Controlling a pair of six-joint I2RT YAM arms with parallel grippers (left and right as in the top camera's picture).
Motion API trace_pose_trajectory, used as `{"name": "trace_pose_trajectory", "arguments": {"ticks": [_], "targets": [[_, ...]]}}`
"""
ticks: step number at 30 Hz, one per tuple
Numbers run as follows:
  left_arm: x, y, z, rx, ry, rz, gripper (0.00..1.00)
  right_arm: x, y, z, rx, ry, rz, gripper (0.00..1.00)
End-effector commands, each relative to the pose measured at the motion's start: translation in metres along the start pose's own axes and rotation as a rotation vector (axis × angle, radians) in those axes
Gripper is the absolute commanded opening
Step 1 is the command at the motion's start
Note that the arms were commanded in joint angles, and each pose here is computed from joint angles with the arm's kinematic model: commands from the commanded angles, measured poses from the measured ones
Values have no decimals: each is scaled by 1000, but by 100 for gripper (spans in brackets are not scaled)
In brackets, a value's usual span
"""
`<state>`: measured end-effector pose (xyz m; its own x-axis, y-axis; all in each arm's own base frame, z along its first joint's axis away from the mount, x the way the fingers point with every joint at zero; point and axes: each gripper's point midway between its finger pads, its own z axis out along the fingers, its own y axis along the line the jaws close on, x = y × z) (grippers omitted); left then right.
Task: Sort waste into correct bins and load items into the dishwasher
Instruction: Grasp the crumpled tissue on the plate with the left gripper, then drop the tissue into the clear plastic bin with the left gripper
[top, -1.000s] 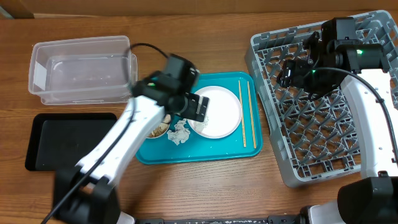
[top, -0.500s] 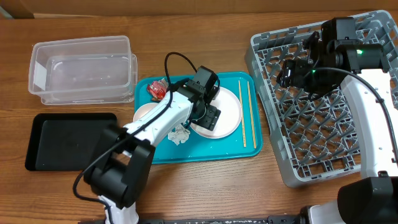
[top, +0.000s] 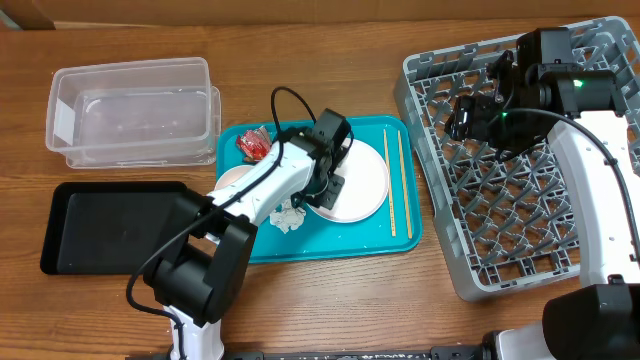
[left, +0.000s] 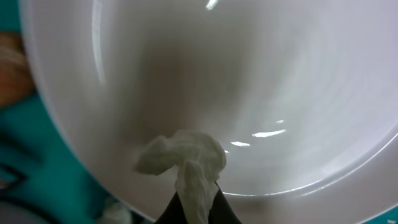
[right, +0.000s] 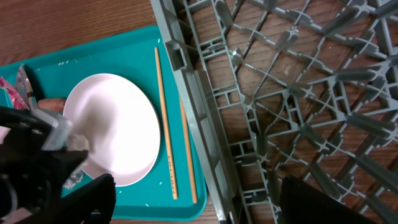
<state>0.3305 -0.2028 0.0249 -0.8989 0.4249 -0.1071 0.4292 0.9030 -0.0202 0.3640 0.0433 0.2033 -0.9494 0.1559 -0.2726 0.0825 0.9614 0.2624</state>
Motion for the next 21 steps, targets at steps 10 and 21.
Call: {"name": "trace_pose_trajectory", "arguments": {"ticks": [10, 21], "targets": [[-54, 151, -126, -234, -303, -346, 5, -2, -1, -2, 1, -11, 2, 86], [-37, 280, -143, -229, -462, -733, 31, -2, -1, -2, 1, -12, 1, 86]]}}
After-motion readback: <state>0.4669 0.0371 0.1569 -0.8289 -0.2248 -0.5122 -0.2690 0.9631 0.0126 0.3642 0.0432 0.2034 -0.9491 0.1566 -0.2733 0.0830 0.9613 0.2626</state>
